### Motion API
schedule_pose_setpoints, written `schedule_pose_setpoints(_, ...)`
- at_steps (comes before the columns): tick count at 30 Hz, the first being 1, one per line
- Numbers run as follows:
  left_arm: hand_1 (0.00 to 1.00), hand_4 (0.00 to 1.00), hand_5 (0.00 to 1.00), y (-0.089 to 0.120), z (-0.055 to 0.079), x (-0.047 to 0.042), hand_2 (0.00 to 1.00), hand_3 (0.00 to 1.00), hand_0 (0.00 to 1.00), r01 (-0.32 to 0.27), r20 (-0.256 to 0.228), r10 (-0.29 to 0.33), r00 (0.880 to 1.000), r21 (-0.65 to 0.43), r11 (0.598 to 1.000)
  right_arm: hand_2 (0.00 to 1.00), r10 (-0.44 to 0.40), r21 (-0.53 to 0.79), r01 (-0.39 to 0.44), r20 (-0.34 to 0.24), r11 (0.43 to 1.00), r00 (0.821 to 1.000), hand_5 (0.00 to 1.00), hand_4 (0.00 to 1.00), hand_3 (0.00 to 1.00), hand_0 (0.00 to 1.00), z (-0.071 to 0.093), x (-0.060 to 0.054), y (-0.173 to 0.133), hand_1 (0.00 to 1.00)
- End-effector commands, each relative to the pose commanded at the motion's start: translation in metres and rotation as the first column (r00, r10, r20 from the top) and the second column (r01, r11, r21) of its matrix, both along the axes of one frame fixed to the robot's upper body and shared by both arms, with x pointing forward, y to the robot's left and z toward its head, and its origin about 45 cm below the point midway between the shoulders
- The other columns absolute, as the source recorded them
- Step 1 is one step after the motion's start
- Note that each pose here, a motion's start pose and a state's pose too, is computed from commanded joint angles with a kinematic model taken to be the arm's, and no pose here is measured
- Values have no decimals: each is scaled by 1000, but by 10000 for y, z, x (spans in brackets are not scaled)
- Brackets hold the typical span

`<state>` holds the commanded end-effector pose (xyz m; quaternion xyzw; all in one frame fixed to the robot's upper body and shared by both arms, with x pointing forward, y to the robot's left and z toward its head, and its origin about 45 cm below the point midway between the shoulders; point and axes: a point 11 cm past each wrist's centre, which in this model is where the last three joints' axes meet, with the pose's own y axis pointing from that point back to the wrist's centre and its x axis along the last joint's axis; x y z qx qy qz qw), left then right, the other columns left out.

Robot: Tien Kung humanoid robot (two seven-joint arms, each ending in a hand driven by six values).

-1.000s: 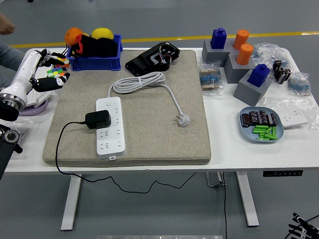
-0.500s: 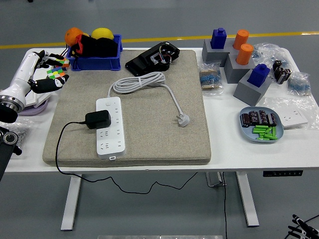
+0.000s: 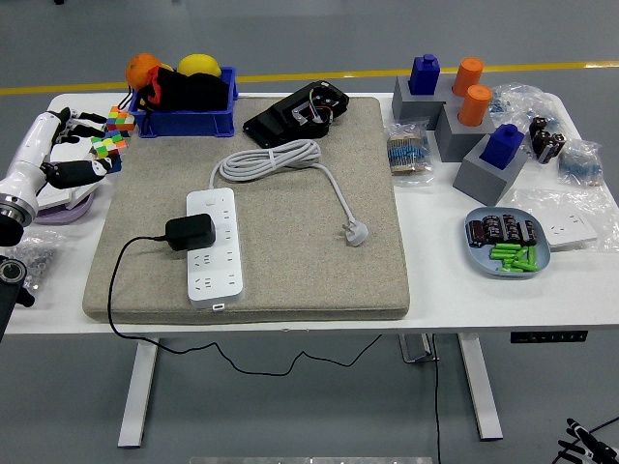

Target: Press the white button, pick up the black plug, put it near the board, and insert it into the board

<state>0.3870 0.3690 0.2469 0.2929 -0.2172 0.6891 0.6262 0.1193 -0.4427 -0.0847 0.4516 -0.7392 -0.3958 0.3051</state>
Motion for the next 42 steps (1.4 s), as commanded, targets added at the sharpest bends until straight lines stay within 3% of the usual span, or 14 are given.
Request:
schedule_pose_setpoints(7,721,773,2,83,-103,-27,622,668,730,-21,-29,20,999,-6,1000,535,-8,-1,8,-15,1000,1000,499,741,674,726,-17,-76,-14,592)
schedule_pose_setpoints(19,721,773,2,356,-292,-67,622,667,730,-114,-83,110,990,-46,992,535,-19,-6,19,-11,1000,1000,498,741,674,727,-11,-69,-28,593)
schedule_pose_setpoints(25,745,773,2,415,-428,-85,656,676,748,-155,-132,144,981,-79,985,535,-25,-3,25,-21,1000,999,497,740,674,727,-28,-124,-22,592)
schedule_pose_setpoints(26,832,773,2,419,-451,-86,757,773,816,-159,-140,147,979,-81,984,535,-27,-4,27,-22,1000,999,499,740,673,726,-32,-134,-21,591)
schedule_pose_setpoints(31,832,773,2,394,-533,-116,757,773,816,-162,-175,143,974,-101,982,535,-29,-1,29,-26,1000,999,499,740,673,726,-42,-158,-7,591)
schedule_pose_setpoints(32,900,807,158,386,-536,-120,859,891,862,-161,-174,140,975,-110,981,536,-29,1,29,-27,1000,999,501,739,675,726,-44,-157,-3,593)
schedule_pose_setpoints(37,900,807,158,342,-572,-122,859,891,862,-168,-197,137,971,-149,975,536,-25,7,25,-27,1000,999,501,739,675,726,-42,-140,6,593)
schedule_pose_setpoints(38,998,830,603,321,-576,-116,987,998,959,-169,-204,136,969,-155,973,538,-25,7,25,-27,1000,999,502,739,675,726,-42,-139,4,593)
schedule_pose_setpoints(42,998,830,603,230,-558,-95,987,998,959,-157,-181,126,975,-166,973,538,-27,11,27,-35,1000,999,502,739,675,726,-50,-161,9,593)
